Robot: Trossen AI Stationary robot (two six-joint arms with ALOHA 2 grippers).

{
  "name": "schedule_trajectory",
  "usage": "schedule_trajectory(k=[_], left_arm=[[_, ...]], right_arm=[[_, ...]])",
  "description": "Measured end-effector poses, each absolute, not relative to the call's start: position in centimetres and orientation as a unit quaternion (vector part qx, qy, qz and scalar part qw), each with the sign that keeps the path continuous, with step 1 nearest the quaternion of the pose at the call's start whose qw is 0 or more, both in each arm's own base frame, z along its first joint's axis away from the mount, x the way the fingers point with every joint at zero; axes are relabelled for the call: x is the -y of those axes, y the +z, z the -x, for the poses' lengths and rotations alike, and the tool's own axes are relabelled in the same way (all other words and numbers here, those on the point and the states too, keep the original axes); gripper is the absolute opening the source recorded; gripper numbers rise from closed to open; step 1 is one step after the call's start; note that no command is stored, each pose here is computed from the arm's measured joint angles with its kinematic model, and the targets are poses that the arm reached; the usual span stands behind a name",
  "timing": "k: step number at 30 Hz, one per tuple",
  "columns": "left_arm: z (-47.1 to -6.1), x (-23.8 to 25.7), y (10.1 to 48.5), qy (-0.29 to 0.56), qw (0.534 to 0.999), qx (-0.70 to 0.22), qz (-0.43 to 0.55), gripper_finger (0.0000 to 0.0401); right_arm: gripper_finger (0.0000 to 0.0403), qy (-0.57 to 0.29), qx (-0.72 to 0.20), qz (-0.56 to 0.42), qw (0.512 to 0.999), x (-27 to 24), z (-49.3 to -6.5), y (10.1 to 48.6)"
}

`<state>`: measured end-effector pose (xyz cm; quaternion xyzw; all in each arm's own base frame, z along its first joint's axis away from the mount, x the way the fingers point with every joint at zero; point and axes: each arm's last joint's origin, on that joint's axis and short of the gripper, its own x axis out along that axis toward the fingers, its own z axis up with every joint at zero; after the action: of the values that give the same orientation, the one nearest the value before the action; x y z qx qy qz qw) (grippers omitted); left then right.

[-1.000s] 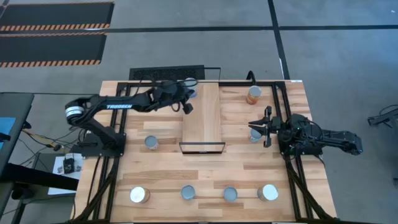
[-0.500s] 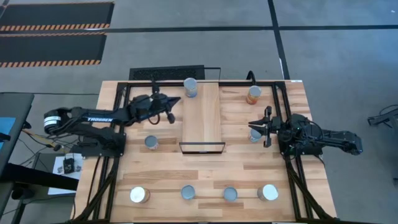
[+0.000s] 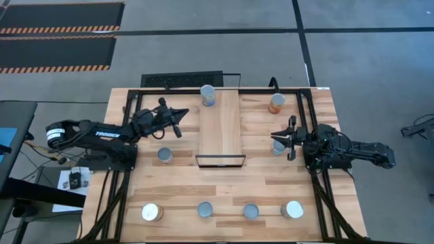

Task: Pick and place cans onto a shelf
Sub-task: Put the top canned corn on the shelf

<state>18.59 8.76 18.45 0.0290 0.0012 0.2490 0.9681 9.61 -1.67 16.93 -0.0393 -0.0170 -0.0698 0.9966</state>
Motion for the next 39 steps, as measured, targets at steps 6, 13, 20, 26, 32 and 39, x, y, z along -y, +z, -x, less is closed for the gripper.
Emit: schedule_trajectory(k=[6, 13, 20, 26, 32, 39], left_arm=[[-16.8, -9.5, 18.1, 0.217, 0.975, 0.048, -0.030, 0.0000], [-16.4, -9.8, 18.0, 0.210, 0.975, 0.053, -0.044, 0.0000], [-16.5, -9.6, 18.0, 0.187, 0.980, 0.052, -0.045, 0.0000], [-16.4, -9.4, 18.3, 0.160, 0.985, 0.063, -0.022, 0.0000], [-15.8, -9.5, 18.6, 0.170, 0.983, 0.056, -0.036, 0.0000], [-15.2, -9.4, 18.7, 0.144, 0.988, 0.038, -0.042, 0.0000]], right_arm=[[0.0075, -0.065, 0.022, 0.031, 0.997, 1.6, -9.6, 17.0], [0.0075, -0.062, 0.027, -0.027, 0.997, 1.6, -9.6, 17.0], [0.0072, -0.084, 0.049, -0.023, 0.995, 1.8, -9.5, 17.5], [0.0014, -0.141, 0.037, -0.010, 0.989, 2.3, -9.5, 17.7], [0.0016, -0.199, -0.005, -0.021, 0.980, 2.9, -9.8, 18.1], [0.0007, -0.265, -0.071, -0.031, 0.961, 4.0, -10.4, 19.6]])
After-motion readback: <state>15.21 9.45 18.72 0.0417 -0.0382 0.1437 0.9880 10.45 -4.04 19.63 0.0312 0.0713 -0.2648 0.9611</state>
